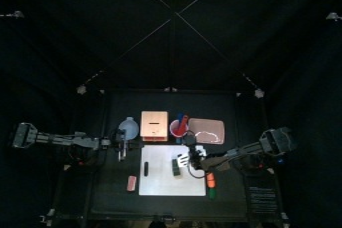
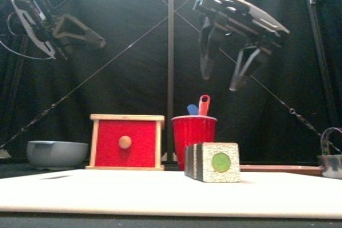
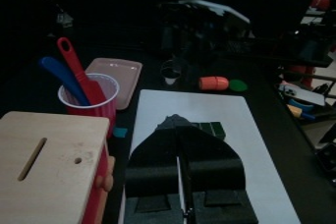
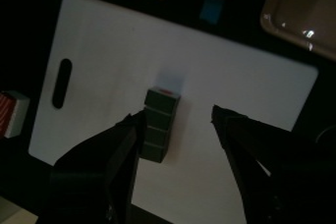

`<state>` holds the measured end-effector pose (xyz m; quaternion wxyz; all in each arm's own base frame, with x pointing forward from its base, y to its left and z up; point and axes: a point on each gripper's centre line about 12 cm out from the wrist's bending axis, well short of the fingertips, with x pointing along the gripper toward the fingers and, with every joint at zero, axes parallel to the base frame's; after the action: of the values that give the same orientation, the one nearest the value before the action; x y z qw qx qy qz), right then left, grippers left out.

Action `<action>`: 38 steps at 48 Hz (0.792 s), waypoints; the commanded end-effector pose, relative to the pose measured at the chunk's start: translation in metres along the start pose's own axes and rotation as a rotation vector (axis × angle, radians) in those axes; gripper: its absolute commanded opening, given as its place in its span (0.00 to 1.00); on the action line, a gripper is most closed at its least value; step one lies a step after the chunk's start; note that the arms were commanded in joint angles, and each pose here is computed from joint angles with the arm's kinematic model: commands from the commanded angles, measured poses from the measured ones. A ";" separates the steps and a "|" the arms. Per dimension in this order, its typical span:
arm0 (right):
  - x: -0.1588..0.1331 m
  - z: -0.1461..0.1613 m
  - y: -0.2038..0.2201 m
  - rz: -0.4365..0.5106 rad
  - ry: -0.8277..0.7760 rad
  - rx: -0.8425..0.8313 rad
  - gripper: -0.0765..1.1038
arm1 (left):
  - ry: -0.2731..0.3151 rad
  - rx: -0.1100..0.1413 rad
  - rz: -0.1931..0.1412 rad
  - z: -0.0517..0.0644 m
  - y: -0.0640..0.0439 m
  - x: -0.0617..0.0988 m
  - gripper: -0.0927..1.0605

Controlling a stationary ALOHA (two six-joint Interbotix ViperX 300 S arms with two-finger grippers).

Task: Place sushi on board then cut the sushi with the knife then place the pieces on the plate
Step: Pick knife at handle with right hand

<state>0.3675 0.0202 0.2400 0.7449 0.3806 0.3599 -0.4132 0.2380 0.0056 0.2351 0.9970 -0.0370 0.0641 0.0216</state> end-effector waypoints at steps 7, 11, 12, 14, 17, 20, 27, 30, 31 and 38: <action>-0.034 0.068 -0.028 0.076 -0.010 -0.092 0.81 | -0.020 -0.020 0.005 0.007 0.000 0.002 0.08; -0.040 0.089 -0.042 0.082 0.001 -0.133 0.81 | -0.020 -0.029 0.009 0.007 0.001 0.002 0.08; -0.042 0.094 -0.045 0.087 0.001 -0.146 0.81 | -0.023 -0.030 0.008 0.007 0.000 0.002 0.08; -0.045 0.104 -0.052 0.094 0.001 -0.161 0.81 | -0.021 -0.033 0.010 0.007 0.001 0.002 0.08; -0.050 0.122 -0.064 0.103 -0.007 -0.191 0.81 | -0.023 -0.035 0.013 0.007 0.001 0.002 0.08; -0.054 0.135 -0.074 0.108 -0.013 -0.220 0.81 | -0.023 -0.037 0.017 0.007 0.002 0.002 0.08; -0.053 0.162 -0.094 0.117 0.011 -0.275 0.81 | -0.030 -0.038 0.017 0.009 0.002 0.002 0.08; -0.051 0.172 -0.098 0.129 0.027 -0.304 0.81 | -0.033 -0.039 0.018 0.011 0.002 0.003 0.08; -0.050 0.175 -0.100 0.134 0.034 -0.314 0.81 | -0.034 -0.040 0.017 0.012 0.002 0.003 0.08; -0.044 0.198 -0.103 0.190 0.071 -0.402 0.81 | -0.047 -0.059 0.027 0.016 0.003 0.004 0.08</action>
<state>0.3009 -0.1637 0.3219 0.8138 0.2714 0.4410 -0.2636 0.2395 0.0088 0.2382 0.9958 -0.0613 0.0592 0.0346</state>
